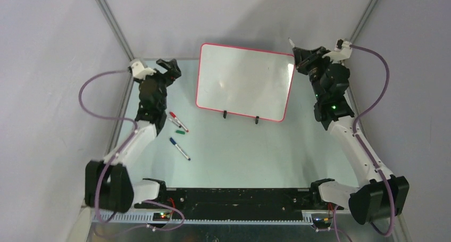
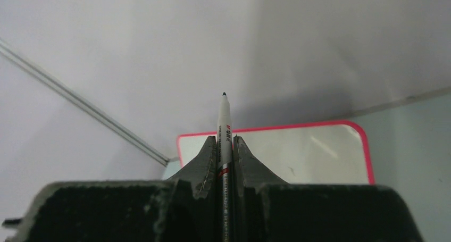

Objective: Write a sentence on the whiteboard
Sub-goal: Adjust the whiteboard at the center of the board.

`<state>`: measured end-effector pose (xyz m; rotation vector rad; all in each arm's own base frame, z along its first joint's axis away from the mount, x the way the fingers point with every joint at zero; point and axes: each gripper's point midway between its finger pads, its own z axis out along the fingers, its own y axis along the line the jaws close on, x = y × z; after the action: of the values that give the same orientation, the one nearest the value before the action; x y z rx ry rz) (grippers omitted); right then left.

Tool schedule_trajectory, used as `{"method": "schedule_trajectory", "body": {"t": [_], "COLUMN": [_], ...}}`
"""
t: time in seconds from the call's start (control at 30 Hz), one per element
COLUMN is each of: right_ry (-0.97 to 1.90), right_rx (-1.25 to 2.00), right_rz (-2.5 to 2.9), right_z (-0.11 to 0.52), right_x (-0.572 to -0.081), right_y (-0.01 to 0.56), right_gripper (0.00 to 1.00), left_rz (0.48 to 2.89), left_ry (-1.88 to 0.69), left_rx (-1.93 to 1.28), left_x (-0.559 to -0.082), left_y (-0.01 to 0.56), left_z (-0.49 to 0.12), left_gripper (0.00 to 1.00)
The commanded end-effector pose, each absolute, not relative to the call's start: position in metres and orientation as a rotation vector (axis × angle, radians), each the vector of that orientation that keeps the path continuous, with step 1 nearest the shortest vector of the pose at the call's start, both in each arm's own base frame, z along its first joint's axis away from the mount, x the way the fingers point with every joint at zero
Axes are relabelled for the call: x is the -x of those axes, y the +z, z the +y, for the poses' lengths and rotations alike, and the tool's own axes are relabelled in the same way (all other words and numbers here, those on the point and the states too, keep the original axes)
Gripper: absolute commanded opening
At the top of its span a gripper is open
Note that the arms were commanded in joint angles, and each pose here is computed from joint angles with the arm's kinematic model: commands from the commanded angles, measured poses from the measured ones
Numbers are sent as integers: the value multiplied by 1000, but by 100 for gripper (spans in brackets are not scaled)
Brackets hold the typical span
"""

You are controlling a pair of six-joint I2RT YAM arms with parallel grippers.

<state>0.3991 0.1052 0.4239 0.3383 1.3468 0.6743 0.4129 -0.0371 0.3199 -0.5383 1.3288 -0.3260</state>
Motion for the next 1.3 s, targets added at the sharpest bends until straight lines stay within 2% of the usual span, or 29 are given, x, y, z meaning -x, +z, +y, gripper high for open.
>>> {"method": "schedule_trajectory", "body": {"t": [0.0, 0.37, 0.53, 0.77, 1.0, 1.27], "right_ry": [618, 688, 770, 775, 767, 778], "right_rx": [-313, -210, -177, -152, -158, -167], "right_rz": [1413, 1557, 1540, 1544, 1554, 1558], "right_z": [101, 119, 137, 146, 144, 140], "right_x": [-414, -408, -404, -403, -407, -409], "right_y": [390, 346, 349, 347, 343, 341], "right_gripper": [0, 0, 0, 0, 0, 0], "left_rz": [1588, 1700, 1688, 1678, 1627, 1731], "left_ry": [-524, -760, -1005, -1144, -1247, -1207], "left_rx": [394, 165, 133, 155, 135, 88], "left_x": [-459, -496, -502, -510, -483, -462], "left_y": [282, 200, 193, 171, 169, 150], "left_z": [-70, -99, -128, -139, -152, -168], "left_gripper": [99, 99, 99, 95, 91, 89]}}
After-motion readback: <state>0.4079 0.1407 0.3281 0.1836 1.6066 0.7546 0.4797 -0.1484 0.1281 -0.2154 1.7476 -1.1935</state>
